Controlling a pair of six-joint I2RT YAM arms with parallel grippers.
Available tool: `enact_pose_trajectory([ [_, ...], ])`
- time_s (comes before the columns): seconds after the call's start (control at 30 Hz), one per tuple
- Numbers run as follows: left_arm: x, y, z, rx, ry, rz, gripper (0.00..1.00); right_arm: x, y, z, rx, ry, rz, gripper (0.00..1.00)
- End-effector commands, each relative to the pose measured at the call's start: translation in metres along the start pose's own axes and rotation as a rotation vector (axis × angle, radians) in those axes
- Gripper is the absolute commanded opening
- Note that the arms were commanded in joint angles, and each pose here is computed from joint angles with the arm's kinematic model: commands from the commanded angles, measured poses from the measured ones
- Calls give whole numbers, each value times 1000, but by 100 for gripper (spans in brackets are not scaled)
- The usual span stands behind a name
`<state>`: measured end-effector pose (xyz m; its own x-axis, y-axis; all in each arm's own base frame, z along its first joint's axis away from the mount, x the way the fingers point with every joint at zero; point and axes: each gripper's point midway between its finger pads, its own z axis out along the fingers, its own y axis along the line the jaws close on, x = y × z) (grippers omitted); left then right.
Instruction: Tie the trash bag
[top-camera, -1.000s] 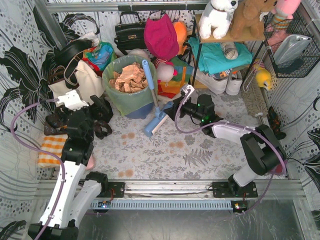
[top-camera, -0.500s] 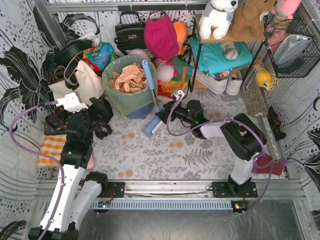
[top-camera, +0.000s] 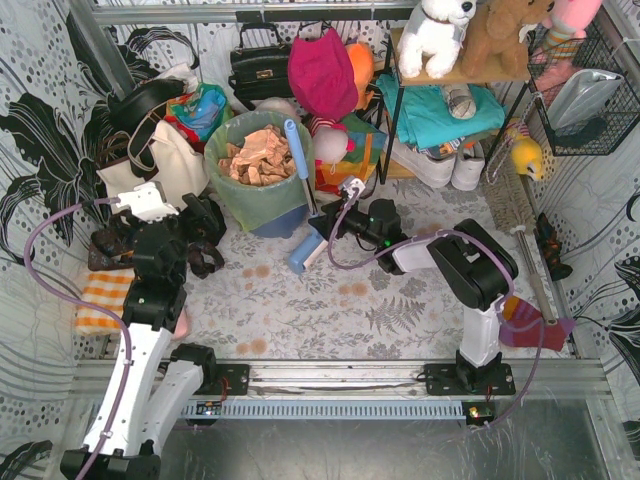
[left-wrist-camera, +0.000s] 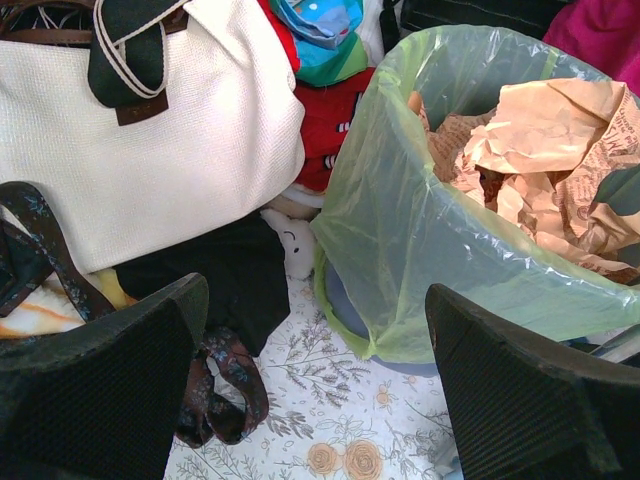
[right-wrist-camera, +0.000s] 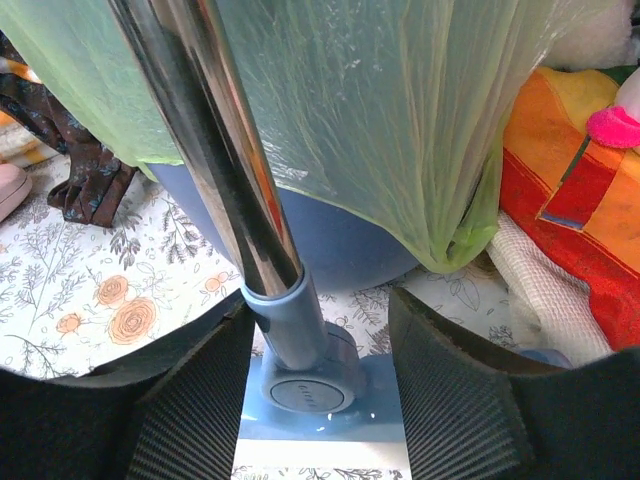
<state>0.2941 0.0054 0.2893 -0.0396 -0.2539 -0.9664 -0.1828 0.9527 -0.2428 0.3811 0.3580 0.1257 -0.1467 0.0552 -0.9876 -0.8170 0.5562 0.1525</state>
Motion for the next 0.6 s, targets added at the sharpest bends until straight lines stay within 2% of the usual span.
enact_pose_trajectory([
  [0.0,-5,-2,4,17,-26,-6,98,-20,1,10,-14,-71,-52,54],
  [0.13,-5,-1,5,16,-25,-10,98,-21,0,9,-8,-70,-74,47],
  [0.33,-4,1,6,12,-22,-9,98,-29,1,3,3,-79,-109,27],
  [0.4,-4,1,7,11,-23,-11,98,-38,-1,-5,31,-99,-117,20],
  [0.57,-3,2,7,8,-22,-11,98,-66,-15,-34,171,-98,-163,12],
])
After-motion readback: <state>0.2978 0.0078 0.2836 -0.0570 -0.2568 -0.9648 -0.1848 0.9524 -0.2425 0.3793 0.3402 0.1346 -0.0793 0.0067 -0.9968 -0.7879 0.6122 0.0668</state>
